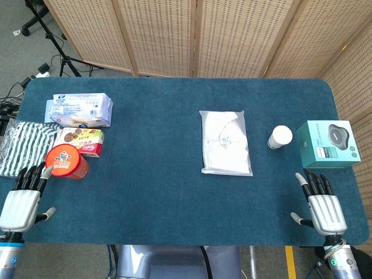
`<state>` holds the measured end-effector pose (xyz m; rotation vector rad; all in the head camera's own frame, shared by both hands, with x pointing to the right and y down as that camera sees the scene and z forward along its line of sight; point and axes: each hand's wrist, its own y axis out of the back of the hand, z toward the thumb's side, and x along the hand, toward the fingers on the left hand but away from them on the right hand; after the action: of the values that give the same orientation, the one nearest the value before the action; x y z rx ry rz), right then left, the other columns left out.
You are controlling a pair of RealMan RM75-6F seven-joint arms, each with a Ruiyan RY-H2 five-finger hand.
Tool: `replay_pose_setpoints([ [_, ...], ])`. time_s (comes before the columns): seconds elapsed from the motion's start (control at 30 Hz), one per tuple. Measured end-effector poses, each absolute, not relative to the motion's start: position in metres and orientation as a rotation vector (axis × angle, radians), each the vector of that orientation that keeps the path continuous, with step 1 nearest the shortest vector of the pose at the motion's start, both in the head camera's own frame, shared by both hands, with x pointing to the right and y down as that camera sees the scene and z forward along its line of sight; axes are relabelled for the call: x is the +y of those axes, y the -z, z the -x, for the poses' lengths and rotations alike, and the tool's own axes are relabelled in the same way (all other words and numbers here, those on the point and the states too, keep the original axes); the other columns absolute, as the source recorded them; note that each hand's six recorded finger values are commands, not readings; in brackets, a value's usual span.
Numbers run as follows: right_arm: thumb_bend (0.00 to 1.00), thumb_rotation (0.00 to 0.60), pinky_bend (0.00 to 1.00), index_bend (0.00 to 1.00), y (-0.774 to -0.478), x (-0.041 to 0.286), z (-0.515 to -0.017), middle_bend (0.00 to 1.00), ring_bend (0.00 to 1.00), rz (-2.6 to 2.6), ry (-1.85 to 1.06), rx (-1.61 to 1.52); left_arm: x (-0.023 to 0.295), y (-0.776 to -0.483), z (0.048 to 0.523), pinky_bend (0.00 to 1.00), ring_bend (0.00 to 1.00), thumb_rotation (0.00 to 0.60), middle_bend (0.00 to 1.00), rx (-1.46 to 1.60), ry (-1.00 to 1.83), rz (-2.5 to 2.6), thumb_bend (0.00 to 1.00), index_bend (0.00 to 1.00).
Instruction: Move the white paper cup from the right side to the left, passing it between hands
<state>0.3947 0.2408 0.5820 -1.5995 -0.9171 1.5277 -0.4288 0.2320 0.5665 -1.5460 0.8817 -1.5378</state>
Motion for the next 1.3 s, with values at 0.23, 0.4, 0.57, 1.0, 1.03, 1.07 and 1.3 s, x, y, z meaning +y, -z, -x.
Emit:
replay_pose_setpoints([
  [0.23, 0.0, 0.6, 0.0, 0.0, -0.582, 0.241, -0.395, 0.0, 0.0, 1.6, -1.533, -0.913, 0.232, -0.566, 0.429, 0.0, 0.0, 0.6, 0.0, 0.886, 1.534, 1.546, 0.07, 0.0],
  [0.4, 0.0, 0.6, 0.0, 0.0, -0.58, 0.238, -0.393, 0.0, 0.0, 1.595, -1.507, -0.923, 0.232, -0.565, 0.429, 0.0, 0.0, 0.6, 0.0, 0.889, 1.526, 1.554, 0.07, 0.0],
  [0.57, 0.0, 0.6, 0.0, 0.0, -0.583, 0.237, -0.393, 0.0, 0.0, 1.593, -1.502, -0.923, 0.23, -0.563, 0.431, 0.0, 0.0, 0.6, 0.0, 0.904, 1.523, 1.572, 0.07, 0.0],
  [1.0, 0.0, 0.6, 0.0, 0.0, -0.584, 0.23, -0.393, 0.0, 0.0, 1.579, -1.477, -0.941, 0.231, -0.564, 0.429, 0.0, 0.0, 0.6, 0.0, 0.887, 1.517, 1.601, 0.07, 0.0],
  [1.03, 0.0, 0.6, 0.0, 0.0, -0.584, 0.228, -0.392, 0.0, 0.0, 1.579, -1.48, -0.94, 0.231, -0.564, 0.429, 0.0, 0.0, 0.6, 0.0, 0.886, 1.519, 1.601, 0.07, 0.0],
  [1.07, 0.0, 0.6, 0.0, 0.0, -0.585, 0.226, -0.392, 0.0, 0.0, 1.58, -1.482, -0.939, 0.231, -0.565, 0.429, 0.0, 0.0, 0.6, 0.0, 0.885, 1.522, 1.602, 0.07, 0.0],
  [1.3, 0.0, 0.6, 0.0, 0.0, -0.594, 0.181, -0.374, 0.0, 0.0, 1.596, -1.469, -0.897, 0.23, -0.566, 0.429, 0.0, 0.0, 0.6, 0.0, 0.89, 1.525, 1.602, 0.07, 0.0],
])
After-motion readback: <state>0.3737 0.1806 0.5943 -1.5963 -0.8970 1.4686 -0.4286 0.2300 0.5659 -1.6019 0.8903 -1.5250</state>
